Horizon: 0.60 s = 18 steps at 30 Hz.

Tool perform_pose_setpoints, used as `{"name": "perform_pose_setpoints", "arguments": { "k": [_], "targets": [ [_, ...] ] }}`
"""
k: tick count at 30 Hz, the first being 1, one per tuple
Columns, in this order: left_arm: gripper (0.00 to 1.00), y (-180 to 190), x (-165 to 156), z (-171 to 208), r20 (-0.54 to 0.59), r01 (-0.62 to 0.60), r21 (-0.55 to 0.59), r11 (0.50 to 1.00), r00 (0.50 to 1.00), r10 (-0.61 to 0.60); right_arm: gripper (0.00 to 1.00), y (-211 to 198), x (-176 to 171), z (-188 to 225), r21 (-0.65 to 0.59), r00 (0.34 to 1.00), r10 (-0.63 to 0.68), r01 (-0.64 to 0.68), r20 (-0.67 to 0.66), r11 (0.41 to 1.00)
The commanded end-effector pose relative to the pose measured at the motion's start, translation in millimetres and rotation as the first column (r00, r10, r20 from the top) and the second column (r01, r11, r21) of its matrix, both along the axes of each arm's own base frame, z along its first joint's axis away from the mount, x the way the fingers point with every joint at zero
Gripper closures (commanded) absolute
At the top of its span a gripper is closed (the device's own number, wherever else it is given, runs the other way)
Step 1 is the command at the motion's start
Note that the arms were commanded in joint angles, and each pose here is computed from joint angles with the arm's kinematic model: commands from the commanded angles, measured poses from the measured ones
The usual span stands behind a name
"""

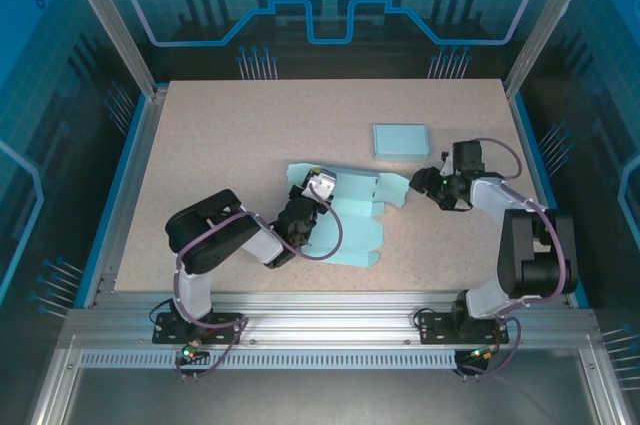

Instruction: Fold the paper box

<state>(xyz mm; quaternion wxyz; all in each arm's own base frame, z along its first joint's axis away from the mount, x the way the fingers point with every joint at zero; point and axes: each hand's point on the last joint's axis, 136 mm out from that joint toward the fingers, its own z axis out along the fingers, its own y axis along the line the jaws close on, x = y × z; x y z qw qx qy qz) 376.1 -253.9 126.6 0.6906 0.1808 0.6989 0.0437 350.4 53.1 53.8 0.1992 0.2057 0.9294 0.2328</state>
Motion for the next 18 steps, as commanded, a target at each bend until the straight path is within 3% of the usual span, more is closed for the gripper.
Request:
{"name": "perform_pose_setpoints", "arguments": {
  "k": [1, 9, 18],
  "targets": [
    [0.89, -7.7, 2.8, 15.6, 0.042, 0.017, -0.047, 0.999, 0.999, -0.015, 0.45, 12.3, 13.7, -1.1, 0.069, 0.999, 0.026, -0.027, 0.021, 0.997],
    [0.89, -11.1, 6.1, 17.7, 0.051, 0.017, -0.04, 0.999, 0.999, -0.015, 0.48, 41.7, 35.2, -5.4, 0.194, 0.989, 0.118, -0.133, 0.086, 0.972],
    [0.89, -7.4, 6.6, 17.3, 0.053, -0.006, -0.027, 1.0, 0.999, 0.007, 0.47, 65.2, 19.4, 14.7, 0.165, 0.954, 0.223, -0.257, 0.2, 0.952]
  ]
}}
